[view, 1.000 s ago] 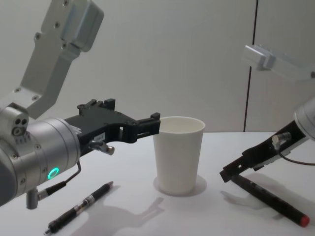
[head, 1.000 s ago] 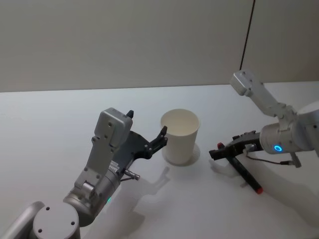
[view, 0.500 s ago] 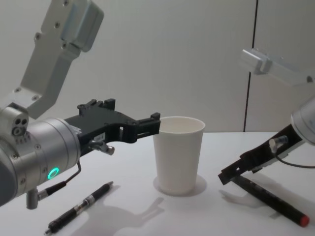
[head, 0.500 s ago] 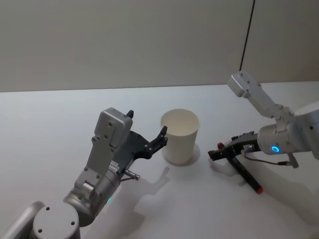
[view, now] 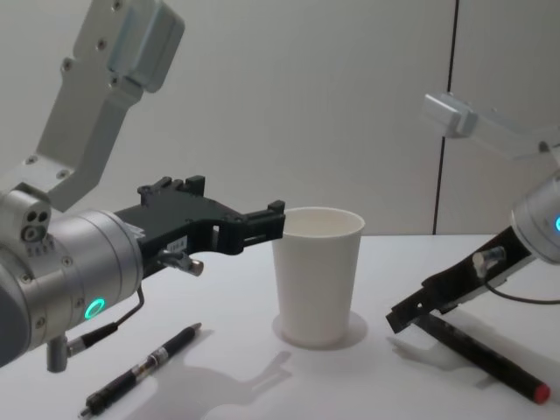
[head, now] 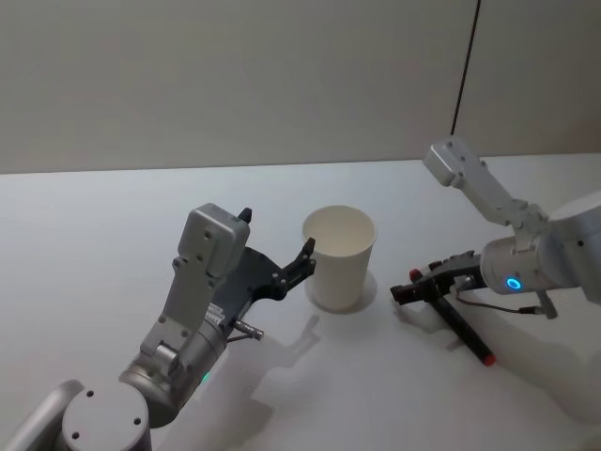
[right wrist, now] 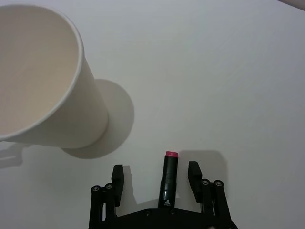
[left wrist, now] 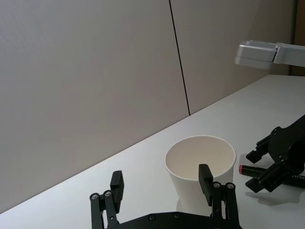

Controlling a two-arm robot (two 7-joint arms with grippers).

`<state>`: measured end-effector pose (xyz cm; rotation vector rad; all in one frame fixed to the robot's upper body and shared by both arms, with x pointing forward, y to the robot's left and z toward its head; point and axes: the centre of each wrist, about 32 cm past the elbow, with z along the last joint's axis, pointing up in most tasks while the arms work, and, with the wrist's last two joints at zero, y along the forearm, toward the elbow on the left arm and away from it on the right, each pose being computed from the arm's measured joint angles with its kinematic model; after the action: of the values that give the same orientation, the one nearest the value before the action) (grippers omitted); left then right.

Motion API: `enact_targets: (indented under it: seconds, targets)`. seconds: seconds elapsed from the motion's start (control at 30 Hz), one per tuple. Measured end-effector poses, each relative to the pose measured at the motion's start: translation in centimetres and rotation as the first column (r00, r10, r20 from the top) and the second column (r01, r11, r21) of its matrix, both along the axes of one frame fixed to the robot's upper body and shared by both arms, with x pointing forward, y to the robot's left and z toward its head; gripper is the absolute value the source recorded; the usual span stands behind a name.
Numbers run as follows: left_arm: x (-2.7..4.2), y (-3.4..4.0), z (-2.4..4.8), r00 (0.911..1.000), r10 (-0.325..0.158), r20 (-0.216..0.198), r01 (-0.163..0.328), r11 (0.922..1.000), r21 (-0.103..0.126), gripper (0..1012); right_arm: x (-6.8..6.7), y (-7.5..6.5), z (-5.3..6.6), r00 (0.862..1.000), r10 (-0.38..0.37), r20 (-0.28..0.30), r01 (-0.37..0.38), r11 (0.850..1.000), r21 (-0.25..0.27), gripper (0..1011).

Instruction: Place the pen into the pen holder.

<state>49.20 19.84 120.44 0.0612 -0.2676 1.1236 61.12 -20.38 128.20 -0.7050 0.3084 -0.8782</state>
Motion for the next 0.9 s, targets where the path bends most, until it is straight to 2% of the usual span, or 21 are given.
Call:
enact_targets:
  seconds: [0.2, 0.33, 0.57, 0.6, 0.77, 0.9]
  targets:
    - [0.0, 0.0, 0.0, 1.0, 0.0, 0.0, 0.0, 1.0, 0.0, 1000, 0.08, 0.1, -0.08, 1.0, 0.001, -0.002, -0.001, 1.0, -0.005, 735]
    - [0.0, 0.0, 0.0, 1.0, 0.0, 0.0, 0.0, 1.0, 0.0, 1000, 0.14, 0.14, -0.12, 1.0, 0.0, -0.003, 0.0, 1.0, -0.01, 577]
    - [0.0, 0.0, 0.0, 1.0, 0.0, 0.0, 0.0, 1.0, 0.0, 1000, 0.27, 0.14, -0.29, 1.0, -0.005, -0.009, 0.005, 1.0, -0.02, 391]
    - [0.0, 0.0, 0.0, 1.0, 0.0, 0.0, 0.0, 1.0, 0.0, 1000, 0.28, 0.13, -0.32, 1.0, -0.006, -0.009, 0.006, 1.0, -0.022, 328]
    - [0.0, 0.0, 0.0, 1.0, 0.0, 0.0, 0.0, 1.0, 0.0, 1000, 0.35, 0.1, -0.41, 1.0, -0.01, -0.012, 0.009, 1.0, -0.026, 178]
    - [0.0, 0.0, 0.0, 1.0, 0.0, 0.0, 0.0, 1.0, 0.0, 1000, 0.43, 0.04, -0.47, 1.0, -0.014, -0.013, 0.013, 0.999, -0.029, 161]
